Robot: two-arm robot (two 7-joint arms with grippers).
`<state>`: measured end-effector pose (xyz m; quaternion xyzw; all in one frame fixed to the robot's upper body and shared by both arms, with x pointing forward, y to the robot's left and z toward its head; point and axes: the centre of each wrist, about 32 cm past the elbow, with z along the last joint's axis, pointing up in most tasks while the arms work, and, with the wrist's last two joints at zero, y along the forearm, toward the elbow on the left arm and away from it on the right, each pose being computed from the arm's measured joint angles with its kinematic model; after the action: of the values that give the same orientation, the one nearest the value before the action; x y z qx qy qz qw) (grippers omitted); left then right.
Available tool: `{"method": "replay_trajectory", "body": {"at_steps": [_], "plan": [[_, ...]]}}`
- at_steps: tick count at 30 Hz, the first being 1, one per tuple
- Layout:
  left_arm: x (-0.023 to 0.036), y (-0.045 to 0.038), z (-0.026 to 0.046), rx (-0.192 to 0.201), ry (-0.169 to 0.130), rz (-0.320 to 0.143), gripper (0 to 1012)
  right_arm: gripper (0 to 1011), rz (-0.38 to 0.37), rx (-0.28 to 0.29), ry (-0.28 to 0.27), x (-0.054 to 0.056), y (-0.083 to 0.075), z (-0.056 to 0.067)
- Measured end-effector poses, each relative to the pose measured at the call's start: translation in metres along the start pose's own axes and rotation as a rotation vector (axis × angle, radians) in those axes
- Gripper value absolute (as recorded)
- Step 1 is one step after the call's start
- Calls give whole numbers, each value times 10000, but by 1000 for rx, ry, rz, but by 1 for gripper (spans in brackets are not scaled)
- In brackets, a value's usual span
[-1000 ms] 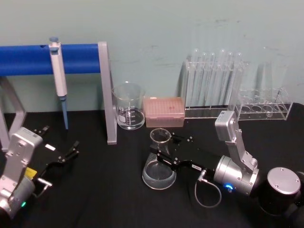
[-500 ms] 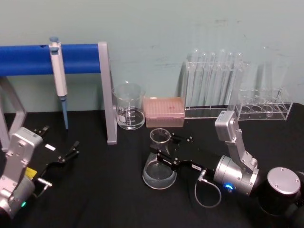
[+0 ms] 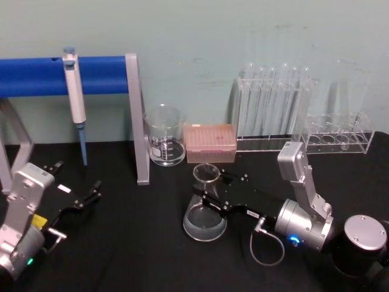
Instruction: Grasp the erlenmeyer flask with one hand, shake it three times, then place it back.
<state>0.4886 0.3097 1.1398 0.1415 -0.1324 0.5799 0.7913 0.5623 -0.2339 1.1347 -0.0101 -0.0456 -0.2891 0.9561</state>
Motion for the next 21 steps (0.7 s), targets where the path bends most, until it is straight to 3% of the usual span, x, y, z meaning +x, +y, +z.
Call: {"method": "replay_trajectory", "body": {"at_steps": [9, 21], "plan": [[0, 0, 0, 0, 0, 0, 1001, 450, -44, 50, 1, -39, -51, 130], [0, 0, 0, 0, 0, 0, 1001, 451, -148, 117, -23, -108, -136, 428]]}}
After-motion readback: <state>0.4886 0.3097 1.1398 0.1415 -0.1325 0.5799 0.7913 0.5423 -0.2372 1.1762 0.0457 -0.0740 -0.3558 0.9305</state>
